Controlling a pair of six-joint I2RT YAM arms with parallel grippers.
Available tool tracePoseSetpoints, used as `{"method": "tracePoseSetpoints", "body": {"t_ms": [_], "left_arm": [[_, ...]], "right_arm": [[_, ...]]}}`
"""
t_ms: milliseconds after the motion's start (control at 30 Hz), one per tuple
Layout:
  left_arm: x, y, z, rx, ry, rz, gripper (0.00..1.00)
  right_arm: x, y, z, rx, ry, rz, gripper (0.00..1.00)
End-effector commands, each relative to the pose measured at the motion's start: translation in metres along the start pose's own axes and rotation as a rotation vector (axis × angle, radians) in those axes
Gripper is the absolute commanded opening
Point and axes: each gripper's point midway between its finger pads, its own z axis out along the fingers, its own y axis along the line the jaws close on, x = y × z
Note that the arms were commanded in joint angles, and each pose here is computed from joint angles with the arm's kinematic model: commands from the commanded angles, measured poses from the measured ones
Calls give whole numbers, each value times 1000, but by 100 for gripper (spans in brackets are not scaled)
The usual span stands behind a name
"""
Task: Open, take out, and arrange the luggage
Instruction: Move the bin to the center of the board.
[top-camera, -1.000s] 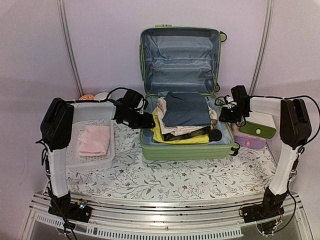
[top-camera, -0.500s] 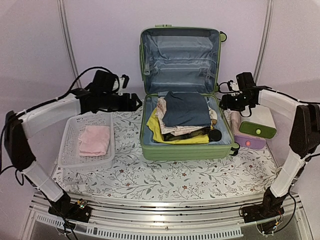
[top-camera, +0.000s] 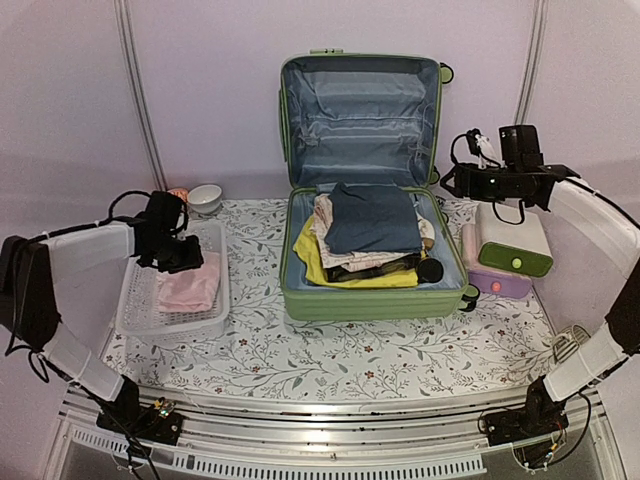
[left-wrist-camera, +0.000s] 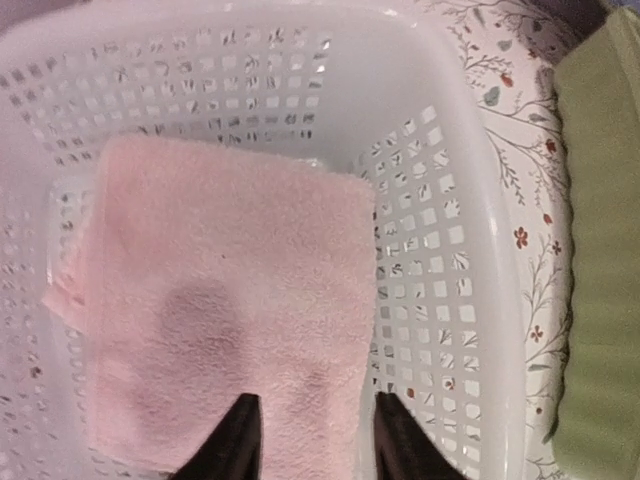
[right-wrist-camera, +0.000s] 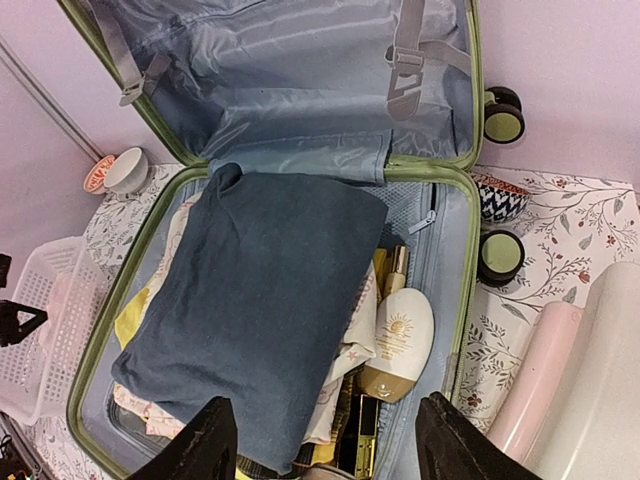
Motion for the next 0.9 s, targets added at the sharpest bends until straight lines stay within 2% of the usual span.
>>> {"method": "tracePoseSetpoints", "body": {"t_ms": [0,33,67,233,433,533,733,867], "left_arm": [[15,-15,32,44,62,-8,28],[19,-24,39,73,77,3,20],[20,-32,44,94,79,10,16],[30,-70,69,145,120,58,7],[36,-154,75,277,138,148,7],[34,-179,69,334,115,146,7],[28,-192,59,351,76,188,10],[13,-186,39,321,24,202,18]], "right_arm": [[1,9,-13,-30,-22,3,63],[1,9,-15,-28,-25,2,63],[1,9,-17,-29,-27,3,63],[3,11,-19,-37,-24,4,63],[10,12,-15,-53,0,13,63],[20,16,-8,-93,37,25,63],[48,29,16,-214,149,126,65],[65,34,27,-270,190,223,65]]}}
